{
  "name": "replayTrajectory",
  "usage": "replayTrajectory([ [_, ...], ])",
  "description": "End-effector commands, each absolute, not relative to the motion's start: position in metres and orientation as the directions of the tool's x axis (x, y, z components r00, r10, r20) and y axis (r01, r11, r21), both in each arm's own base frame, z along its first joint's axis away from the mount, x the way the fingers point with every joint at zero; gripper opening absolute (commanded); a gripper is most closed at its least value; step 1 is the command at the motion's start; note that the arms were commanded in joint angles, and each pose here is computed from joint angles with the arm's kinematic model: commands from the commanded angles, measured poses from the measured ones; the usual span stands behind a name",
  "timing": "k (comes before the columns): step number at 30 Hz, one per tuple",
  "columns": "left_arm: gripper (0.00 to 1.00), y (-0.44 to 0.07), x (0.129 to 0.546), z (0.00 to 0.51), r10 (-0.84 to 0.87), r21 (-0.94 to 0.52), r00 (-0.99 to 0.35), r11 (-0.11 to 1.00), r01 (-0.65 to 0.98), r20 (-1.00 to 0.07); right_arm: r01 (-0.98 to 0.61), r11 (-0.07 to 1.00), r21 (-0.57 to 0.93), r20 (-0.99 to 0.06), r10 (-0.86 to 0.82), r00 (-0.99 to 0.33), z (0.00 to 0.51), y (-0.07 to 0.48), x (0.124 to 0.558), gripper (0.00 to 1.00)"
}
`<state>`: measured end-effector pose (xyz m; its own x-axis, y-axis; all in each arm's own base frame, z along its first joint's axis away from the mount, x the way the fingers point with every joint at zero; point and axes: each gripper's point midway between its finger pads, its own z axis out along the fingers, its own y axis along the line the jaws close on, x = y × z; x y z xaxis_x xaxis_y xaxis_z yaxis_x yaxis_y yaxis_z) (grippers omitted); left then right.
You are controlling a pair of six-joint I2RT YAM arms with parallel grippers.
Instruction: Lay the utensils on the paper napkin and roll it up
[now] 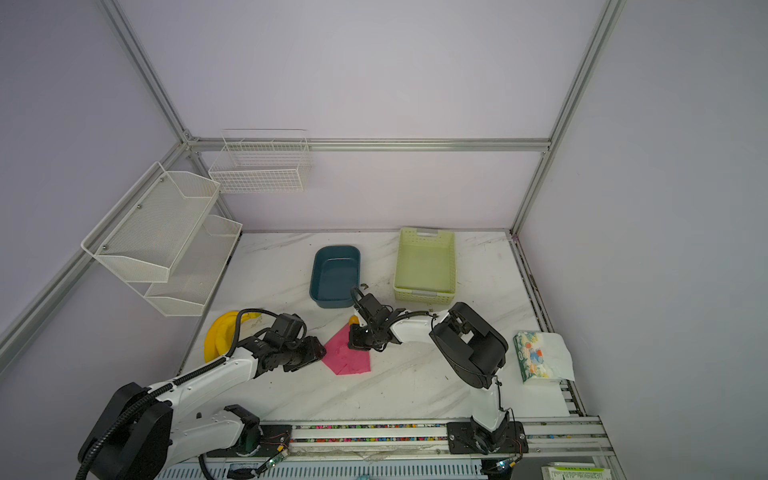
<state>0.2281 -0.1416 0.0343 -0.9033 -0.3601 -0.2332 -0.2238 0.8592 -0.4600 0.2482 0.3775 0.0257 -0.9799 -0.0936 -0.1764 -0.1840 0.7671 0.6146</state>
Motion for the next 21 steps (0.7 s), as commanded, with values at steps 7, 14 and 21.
replayTrajectory([
  [7,0.59,-0.169,0.219,0.017,-0.354,-0.646,-0.927,0.738,-0.195,-0.124,-0.138,0.839,0.526,-0.120,-0.087,-0.989,0.001,0.348,0.237,0.02],
  [14,0.59,-0.193,0.229,0.049,-0.333,-0.781,-0.928,0.619,-0.084,-0.164,-0.139,0.835,0.532,-0.126,-0.085,-0.988,0.004,0.349,0.238,0.02],
  [21,0.58,-0.197,0.232,0.072,-0.324,-0.808,-0.923,0.589,-0.027,-0.206,-0.138,0.833,0.535,-0.129,-0.081,-0.988,0.007,0.348,0.238,0.02],
])
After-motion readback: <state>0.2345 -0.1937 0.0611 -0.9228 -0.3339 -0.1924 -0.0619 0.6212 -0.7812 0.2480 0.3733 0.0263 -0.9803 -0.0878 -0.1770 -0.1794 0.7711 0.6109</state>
